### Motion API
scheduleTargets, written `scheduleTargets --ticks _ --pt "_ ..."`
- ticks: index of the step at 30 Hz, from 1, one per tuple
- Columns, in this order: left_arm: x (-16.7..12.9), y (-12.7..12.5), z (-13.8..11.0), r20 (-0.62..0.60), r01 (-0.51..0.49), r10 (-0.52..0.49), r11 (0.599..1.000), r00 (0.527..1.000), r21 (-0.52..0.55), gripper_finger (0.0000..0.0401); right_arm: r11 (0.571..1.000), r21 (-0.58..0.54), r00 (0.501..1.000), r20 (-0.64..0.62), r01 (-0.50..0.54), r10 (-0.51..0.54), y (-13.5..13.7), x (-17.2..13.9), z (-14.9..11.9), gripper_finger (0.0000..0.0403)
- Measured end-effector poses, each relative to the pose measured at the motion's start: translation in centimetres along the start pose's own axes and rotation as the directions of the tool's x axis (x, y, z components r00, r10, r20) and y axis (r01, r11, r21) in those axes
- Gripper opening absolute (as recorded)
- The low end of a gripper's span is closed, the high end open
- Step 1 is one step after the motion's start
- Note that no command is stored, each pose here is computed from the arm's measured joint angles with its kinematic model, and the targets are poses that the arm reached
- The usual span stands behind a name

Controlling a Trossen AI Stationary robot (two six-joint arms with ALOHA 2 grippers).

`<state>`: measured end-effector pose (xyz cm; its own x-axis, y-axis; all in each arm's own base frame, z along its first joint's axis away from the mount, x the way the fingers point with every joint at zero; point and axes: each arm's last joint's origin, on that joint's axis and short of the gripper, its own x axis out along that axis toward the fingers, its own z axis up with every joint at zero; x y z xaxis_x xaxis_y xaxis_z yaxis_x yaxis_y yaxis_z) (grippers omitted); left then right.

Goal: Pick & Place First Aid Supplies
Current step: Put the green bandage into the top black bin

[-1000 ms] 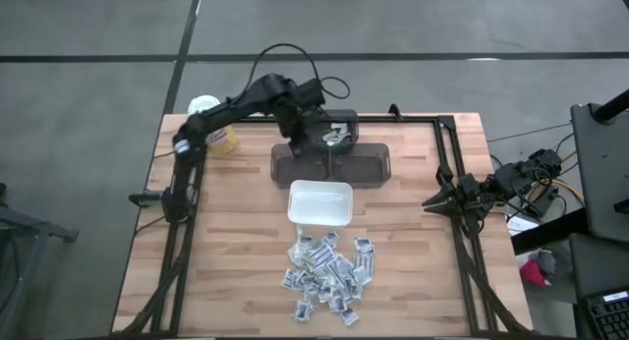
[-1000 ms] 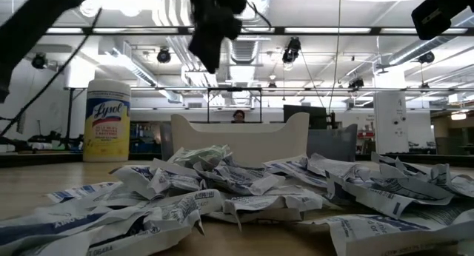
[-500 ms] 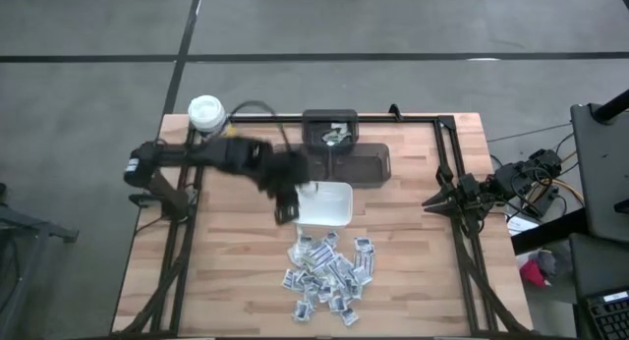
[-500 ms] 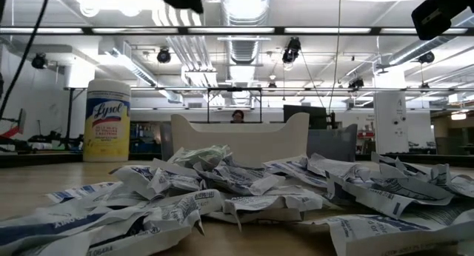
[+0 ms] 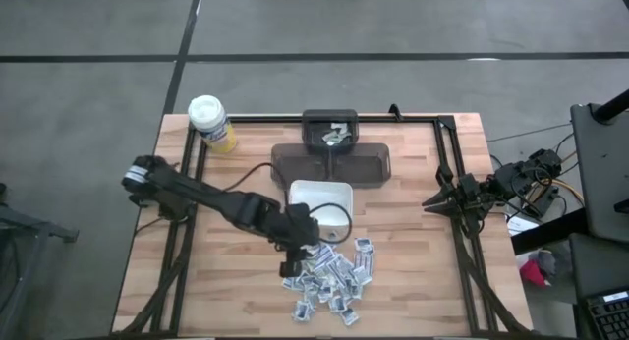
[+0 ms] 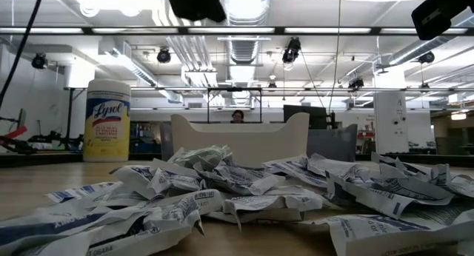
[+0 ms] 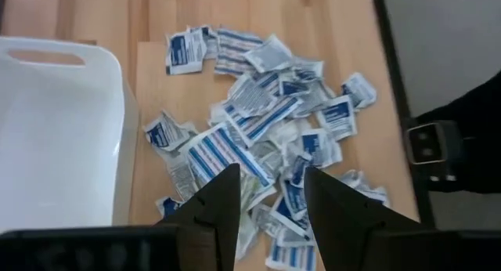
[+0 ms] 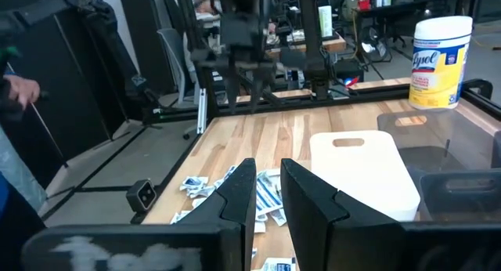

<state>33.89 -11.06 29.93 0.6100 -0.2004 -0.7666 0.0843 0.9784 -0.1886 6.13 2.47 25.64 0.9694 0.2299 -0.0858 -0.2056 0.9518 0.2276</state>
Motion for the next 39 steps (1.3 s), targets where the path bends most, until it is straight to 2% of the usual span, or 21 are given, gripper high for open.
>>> scheduleTargets --ticks 11,18,32,39 --pt "5.6 1.0 -2.1 -0.160 -0.029 0.048 0.992 0.986 0.120 0.0135 1.000 0.000 1.000 0.000 0.000 0.000 0.0 0.0 0.0 0.0059" --pt "7.9 1.4 -2.9 -0.221 -0.037 0.067 0.990 0.973 0.136 0.0135 1.000 0.000 1.000 0.001 0.000 0.000 0.0 0.0 0.0 0.0059" --pt "8.6 1.5 -3.2 -0.241 -0.027 0.053 0.993 0.969 0.112 0.0135 1.000 0.000 1.000 0.000 0.000 0.000 0.0 0.0 0.0 0.0059" --pt "9.1 1.7 -4.1 -0.269 -0.038 0.059 0.996 0.961 0.083 0.0135 1.000 0.000 1.000 0.000 0.000 0.000 0.0 0.0 0.0 0.0059"
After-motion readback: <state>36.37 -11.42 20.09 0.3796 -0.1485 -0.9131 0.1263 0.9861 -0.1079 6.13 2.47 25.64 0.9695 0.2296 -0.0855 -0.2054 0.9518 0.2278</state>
